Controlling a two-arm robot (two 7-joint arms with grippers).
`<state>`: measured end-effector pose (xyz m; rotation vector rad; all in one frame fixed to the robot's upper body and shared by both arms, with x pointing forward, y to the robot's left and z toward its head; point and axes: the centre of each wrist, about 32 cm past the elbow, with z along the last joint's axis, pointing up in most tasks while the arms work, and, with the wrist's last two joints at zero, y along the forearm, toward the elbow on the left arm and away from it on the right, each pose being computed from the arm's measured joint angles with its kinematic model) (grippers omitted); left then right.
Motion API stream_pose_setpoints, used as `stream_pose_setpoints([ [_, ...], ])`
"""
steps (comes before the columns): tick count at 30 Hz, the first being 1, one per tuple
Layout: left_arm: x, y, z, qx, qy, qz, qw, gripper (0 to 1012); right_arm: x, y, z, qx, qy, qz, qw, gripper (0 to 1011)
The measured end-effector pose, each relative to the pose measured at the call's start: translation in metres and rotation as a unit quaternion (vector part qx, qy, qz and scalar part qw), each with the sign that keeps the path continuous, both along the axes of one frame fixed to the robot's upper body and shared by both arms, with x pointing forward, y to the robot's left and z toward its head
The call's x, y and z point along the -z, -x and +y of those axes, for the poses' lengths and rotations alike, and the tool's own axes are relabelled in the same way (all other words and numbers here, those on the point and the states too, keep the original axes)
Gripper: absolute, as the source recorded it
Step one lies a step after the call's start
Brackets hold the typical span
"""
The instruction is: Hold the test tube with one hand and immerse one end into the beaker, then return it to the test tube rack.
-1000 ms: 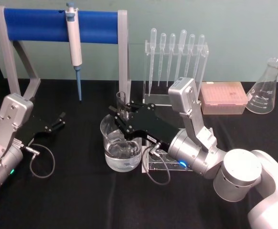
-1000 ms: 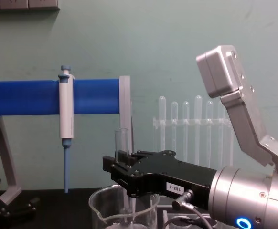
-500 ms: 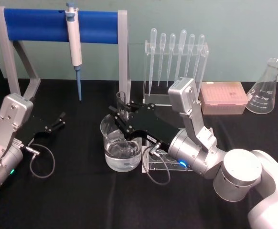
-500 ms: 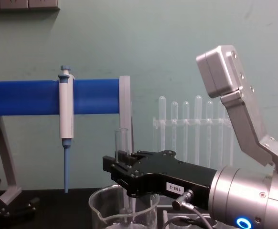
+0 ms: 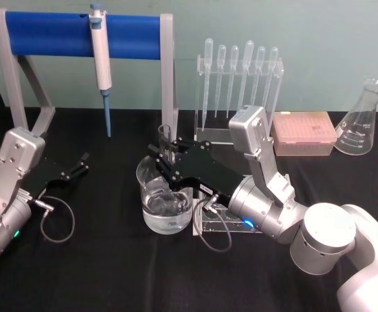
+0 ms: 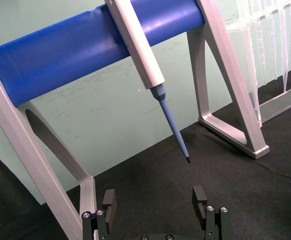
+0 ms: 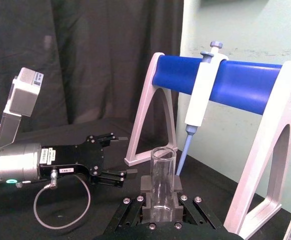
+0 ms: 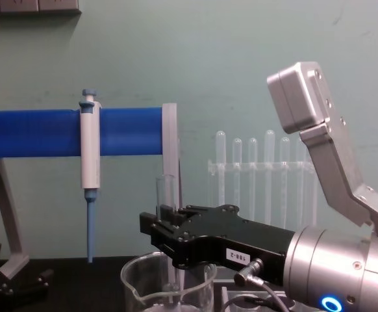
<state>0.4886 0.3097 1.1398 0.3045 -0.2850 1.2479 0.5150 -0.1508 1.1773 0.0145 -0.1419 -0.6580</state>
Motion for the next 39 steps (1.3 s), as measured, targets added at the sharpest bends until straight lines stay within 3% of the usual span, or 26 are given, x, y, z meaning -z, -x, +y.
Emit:
stream_pose_setpoints([
  [36, 0.0000, 0.0000, 0.0000, 0.000, 0.000, 0.000, 1.0000, 1000, 0.0000, 0.0000, 0.0000, 0.000, 0.000, 0.000, 1.0000, 227],
  [39, 0.0000, 0.0000, 0.0000, 0.000, 0.000, 0.000, 1.0000, 1000, -0.0083, 0.0000, -0.0014, 0.002, -0.003, -0.003, 1.0000, 227],
])
